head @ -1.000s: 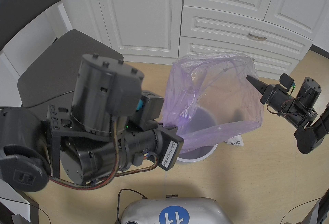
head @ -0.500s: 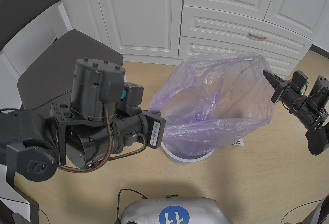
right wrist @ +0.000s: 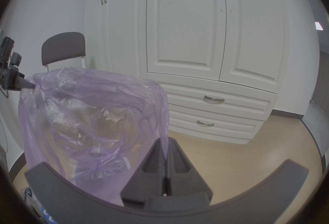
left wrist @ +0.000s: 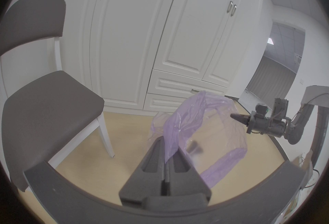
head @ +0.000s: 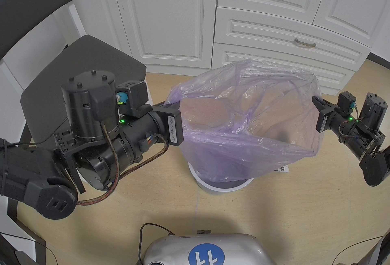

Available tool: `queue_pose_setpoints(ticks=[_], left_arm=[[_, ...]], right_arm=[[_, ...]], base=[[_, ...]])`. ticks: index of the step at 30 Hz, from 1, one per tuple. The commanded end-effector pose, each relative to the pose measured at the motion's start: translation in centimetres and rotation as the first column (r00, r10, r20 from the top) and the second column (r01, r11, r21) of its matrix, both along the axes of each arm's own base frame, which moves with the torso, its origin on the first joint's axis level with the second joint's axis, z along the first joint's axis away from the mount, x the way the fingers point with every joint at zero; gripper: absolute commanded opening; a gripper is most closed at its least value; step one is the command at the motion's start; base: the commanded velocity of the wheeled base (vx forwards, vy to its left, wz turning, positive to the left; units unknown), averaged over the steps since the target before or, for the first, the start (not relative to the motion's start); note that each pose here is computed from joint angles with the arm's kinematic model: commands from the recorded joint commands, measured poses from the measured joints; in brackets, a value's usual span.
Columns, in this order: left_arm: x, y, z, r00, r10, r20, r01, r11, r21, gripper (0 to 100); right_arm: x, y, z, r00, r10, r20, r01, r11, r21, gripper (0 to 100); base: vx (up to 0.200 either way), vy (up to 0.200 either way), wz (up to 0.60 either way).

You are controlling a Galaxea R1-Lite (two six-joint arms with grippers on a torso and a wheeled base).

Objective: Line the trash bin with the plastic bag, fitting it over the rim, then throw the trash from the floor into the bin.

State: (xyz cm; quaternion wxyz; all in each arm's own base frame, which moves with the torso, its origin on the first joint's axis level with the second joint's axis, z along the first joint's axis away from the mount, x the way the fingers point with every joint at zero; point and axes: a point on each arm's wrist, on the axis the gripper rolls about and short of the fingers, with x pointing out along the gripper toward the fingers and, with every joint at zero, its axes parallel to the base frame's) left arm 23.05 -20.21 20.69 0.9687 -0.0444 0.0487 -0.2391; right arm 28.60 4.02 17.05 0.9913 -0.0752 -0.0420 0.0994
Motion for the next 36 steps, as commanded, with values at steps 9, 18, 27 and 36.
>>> queue_pose_setpoints(ticks=[9,18,27,36], left_arm=[[3.8,2.0,-2.2,0.995,0.088,-0.04,-0.087,0.996,0.025,0],[5.7,1.8,-3.6,0.997,0.071,-0.003,-0.071,0.997,-0.016,0],[6.7,2.8,-3.6,0.993,0.116,0.026,-0.115,0.993,-0.03,0],[7.1,4.5,-3.2,0.987,0.16,0.033,-0.159,0.987,-0.028,0]], right_arm=[[-0.7,-1.0,-1.9,0.998,-0.044,-0.051,0.036,0.987,-0.156,0],[-1.0,-3.3,-2.3,0.995,-0.085,-0.052,0.07,0.97,-0.234,0],[-1.2,-4.0,-2.3,0.995,-0.087,-0.049,0.072,0.966,-0.247,0],[-1.3,-4.9,-2.2,0.991,-0.13,-0.039,0.113,0.952,-0.284,0]], base=[[0.0,0.0,0.0],[0.0,0.0,0.0],[0.0,0.0,0.0],[0.0,0.0,0.0]])
